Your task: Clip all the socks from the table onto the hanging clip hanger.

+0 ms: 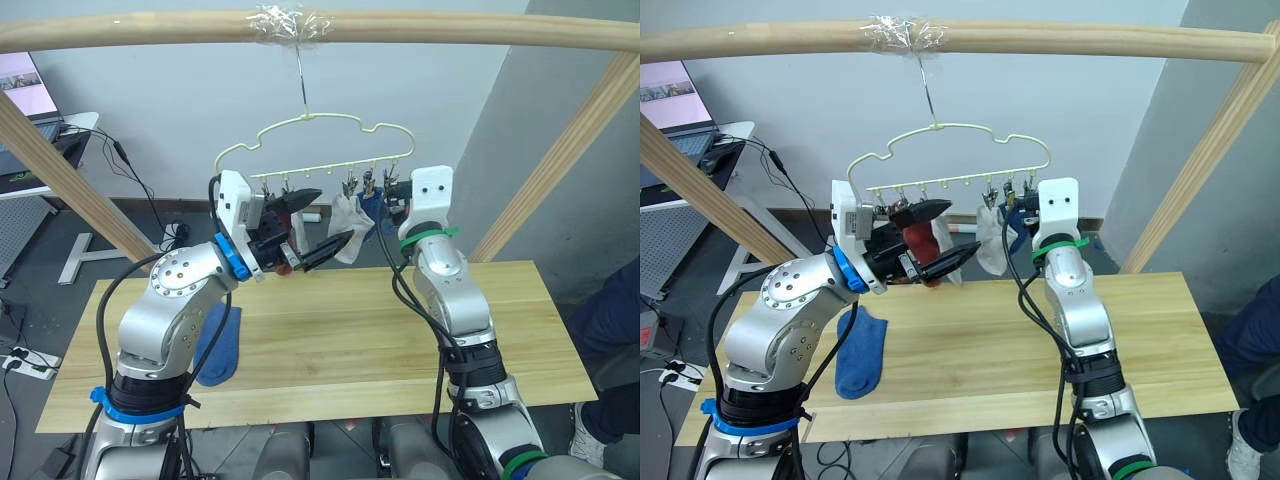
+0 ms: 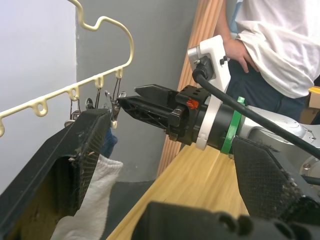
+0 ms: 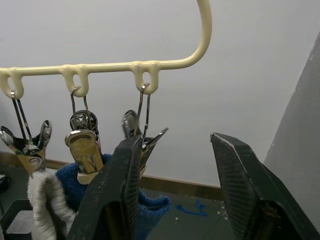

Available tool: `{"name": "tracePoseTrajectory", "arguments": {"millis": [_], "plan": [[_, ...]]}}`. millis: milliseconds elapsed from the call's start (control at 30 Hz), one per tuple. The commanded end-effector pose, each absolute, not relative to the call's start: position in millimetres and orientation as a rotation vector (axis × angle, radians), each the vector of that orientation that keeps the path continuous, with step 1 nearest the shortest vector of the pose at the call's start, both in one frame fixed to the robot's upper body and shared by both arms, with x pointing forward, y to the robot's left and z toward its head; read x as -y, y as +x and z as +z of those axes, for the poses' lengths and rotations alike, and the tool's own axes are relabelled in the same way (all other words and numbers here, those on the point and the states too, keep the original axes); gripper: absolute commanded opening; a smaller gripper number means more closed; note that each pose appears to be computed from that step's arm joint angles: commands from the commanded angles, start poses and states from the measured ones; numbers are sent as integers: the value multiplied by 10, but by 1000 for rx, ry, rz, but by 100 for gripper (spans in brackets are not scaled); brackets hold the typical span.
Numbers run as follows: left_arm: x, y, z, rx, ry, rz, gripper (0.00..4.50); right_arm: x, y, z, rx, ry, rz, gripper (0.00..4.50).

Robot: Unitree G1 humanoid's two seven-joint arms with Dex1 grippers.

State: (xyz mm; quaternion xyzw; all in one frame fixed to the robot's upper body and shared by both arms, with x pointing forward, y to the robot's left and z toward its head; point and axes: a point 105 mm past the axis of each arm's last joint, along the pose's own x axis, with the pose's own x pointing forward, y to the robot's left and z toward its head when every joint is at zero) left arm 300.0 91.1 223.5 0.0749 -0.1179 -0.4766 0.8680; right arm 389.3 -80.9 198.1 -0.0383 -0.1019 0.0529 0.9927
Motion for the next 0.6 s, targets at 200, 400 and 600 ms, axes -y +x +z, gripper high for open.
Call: {"name": "tracePoseTrajectory", "arguments": {"millis": [200, 400, 600], "plan": [[-859, 2876, 2391, 316, 180, -1023, 439, 715, 3803, 2212, 285, -22, 117, 226], [-847, 2857, 2436, 338, 157, -1023, 439, 640, 3801, 2157, 257, -3, 124, 226], [-878, 2885, 2470, 347, 156, -1000, 439, 644, 3858, 2149, 244, 8, 91, 226]]}}
